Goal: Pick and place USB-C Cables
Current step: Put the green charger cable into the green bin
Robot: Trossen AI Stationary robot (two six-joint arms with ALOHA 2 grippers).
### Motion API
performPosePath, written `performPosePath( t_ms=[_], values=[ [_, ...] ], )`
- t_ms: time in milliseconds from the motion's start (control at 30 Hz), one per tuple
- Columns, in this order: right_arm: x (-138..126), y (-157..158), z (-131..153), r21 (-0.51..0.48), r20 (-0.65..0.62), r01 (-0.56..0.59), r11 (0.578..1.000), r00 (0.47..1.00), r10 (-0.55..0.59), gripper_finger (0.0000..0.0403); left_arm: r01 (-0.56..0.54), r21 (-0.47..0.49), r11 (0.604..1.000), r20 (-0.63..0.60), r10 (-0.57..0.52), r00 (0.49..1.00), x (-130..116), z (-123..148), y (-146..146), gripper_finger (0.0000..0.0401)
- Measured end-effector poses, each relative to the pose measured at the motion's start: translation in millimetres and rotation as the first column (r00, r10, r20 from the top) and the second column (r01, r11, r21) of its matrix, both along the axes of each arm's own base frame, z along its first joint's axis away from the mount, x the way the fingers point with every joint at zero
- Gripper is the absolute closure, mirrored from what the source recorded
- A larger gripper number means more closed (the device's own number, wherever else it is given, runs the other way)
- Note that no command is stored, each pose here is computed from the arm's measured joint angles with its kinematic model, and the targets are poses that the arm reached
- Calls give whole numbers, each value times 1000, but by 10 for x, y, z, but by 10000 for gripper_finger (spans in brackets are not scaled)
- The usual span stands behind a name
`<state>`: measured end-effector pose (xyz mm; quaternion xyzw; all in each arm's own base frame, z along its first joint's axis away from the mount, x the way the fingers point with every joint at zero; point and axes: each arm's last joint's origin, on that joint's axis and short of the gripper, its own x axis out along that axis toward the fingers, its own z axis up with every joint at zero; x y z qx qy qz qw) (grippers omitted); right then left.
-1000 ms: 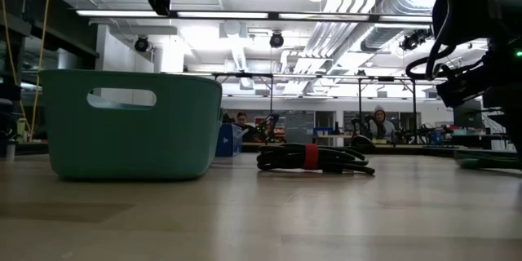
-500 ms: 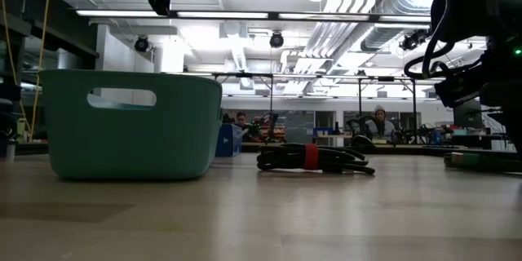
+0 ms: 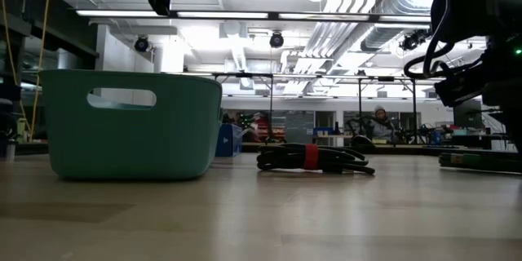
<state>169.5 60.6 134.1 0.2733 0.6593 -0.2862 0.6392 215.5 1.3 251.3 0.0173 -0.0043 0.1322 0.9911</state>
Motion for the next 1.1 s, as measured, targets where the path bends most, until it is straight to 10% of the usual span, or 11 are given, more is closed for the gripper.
performPosePath(
  t_ms=[200,433,733,1100],
  values=[
    [-5,-4,35,5,37,-47,999,998,46,395,-1,0,1000,0,1,1000,0,1,0,401],
    [155,-16,250,-158,368,-145,977,909,195,396,0,-8,1000,2,0,1000,0,0,0,401],
    [523,-93,412,-462,725,-149,874,504,469,396,0,-25,1000,8,0,1000,0,2,0,401],
    [629,-397,609,-602,792,-30,798,97,602,396,0,-17,1000,12,0,1000,0,8,0,401]
  ],
)
